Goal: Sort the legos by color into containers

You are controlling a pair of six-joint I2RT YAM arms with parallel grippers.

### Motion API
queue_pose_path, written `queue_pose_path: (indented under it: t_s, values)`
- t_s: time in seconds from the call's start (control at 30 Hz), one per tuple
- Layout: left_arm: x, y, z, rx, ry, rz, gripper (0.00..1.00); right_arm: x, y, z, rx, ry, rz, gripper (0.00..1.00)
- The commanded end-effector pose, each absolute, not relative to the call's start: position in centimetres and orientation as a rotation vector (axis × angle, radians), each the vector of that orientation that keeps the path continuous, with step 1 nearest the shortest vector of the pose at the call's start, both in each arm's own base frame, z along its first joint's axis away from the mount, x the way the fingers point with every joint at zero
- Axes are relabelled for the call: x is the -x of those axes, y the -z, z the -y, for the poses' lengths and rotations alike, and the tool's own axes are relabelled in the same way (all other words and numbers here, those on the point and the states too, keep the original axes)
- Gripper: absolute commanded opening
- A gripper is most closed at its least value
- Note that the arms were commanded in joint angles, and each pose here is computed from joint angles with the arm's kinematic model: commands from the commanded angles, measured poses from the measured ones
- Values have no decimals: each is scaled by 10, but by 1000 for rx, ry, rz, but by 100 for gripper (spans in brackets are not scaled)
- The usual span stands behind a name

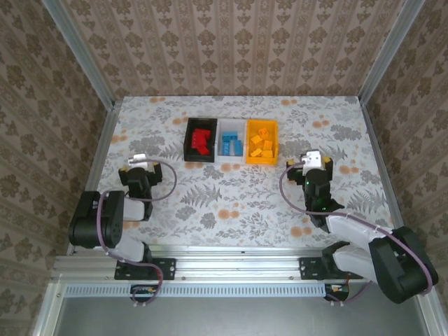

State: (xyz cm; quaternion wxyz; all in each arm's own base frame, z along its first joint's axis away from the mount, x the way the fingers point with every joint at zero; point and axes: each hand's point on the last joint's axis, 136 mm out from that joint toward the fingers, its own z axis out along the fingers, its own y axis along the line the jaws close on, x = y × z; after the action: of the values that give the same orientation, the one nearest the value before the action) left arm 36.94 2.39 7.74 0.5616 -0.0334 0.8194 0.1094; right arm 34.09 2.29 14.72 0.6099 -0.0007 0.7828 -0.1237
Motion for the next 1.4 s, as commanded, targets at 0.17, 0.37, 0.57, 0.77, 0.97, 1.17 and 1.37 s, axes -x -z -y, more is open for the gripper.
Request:
queue_pose_path:
  t_s: [0.17,0.37,0.57,0.77,0.97,1.17,1.37]
  values:
    - [-394,-96,-16,33,-194,-1914,100,-370,-137,-3,-65,218,-1749,100]
    - [-395,-96,-14,27,-198,-1912,100,-384,-113,1,-72,161,-1824,100]
    - [-395,-96,-14,25,-200,-1914,100,-397,-98,19,-157,134,-1907,100]
    - [-395,-96,-15,27,-201,-1913,100,-397,-99,19,-155,133,-1901,100]
    - [-395,-96,-14,26,-200,-1914,100,-397,-100,19,-152,136,-1896,100]
    - [-395,-96,-14,25,-200,-1913,100,-397,-100,18,-151,138,-1896,100]
    - [-398,-94,-6,-33,-121,-1930,100,-397,-100,18,-149,138,-1894,100]
